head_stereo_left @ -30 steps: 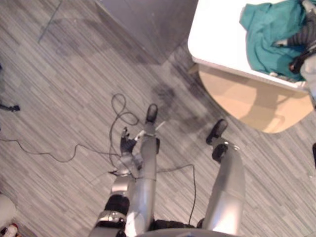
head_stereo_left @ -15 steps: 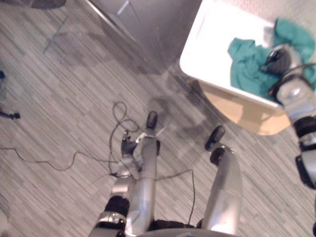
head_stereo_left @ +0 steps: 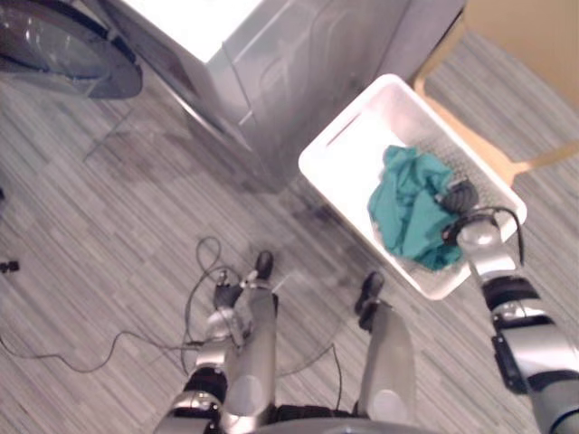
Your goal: Pick up the laundry basket with both hands and put the clothes into the washing machine.
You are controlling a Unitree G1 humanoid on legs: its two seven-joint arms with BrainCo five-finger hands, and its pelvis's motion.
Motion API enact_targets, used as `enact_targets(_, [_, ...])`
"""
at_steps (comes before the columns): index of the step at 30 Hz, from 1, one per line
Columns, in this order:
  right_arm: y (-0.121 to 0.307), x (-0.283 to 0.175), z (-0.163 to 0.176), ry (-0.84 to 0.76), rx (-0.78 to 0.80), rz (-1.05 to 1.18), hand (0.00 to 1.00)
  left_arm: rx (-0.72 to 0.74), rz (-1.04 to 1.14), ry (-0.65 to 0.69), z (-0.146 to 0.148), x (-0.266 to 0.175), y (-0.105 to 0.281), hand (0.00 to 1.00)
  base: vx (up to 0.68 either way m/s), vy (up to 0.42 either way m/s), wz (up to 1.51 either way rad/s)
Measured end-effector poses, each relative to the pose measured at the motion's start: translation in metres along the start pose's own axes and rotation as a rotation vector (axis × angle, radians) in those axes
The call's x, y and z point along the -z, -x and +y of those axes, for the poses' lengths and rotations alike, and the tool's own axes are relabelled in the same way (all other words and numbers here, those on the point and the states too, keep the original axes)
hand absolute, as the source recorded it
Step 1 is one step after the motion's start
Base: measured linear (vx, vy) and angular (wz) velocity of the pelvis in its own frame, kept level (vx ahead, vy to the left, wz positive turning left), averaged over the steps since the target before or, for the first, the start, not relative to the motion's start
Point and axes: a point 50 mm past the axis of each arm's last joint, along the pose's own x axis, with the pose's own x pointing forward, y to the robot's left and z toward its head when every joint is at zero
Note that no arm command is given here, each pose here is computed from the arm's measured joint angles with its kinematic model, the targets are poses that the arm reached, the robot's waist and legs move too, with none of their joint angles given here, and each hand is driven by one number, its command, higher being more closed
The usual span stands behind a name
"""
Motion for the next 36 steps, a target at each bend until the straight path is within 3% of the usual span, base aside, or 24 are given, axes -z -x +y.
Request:
enact_targets(15, [0.007, 0.014, -0.058, -0.339, 0.266, 0.031, 1.0, -0.014, 0.146, -0.072, 0.023, 0.042, 0.011, 0.0, 0.07, -0.012, -0.05])
enact_targets(26, [0.01, 0.016, -0.1, -0.312, 0.384, 0.013, 1.0, -0.018, 0.249, -0.136, 0.038, 0.075, 0.028, 0.0, 0.04, 0.013, -0.14])
enact_targets(30, [0.018, 0.008, -0.111, -0.313, 0.424, -0.057, 1.0, 0.039, 0.144, -0.13, 0.026, 0.055, 0.03, 0.0, 0.06, 0.012, -0.16])
enact_targets(36, [0.032, -0.026, -0.116, -0.262, 0.432, -0.253, 1.0, 0.175, -0.208, -0.086, -0.006, -0.024, 0.032, 0.0, 0.06, 0.012, -0.21])
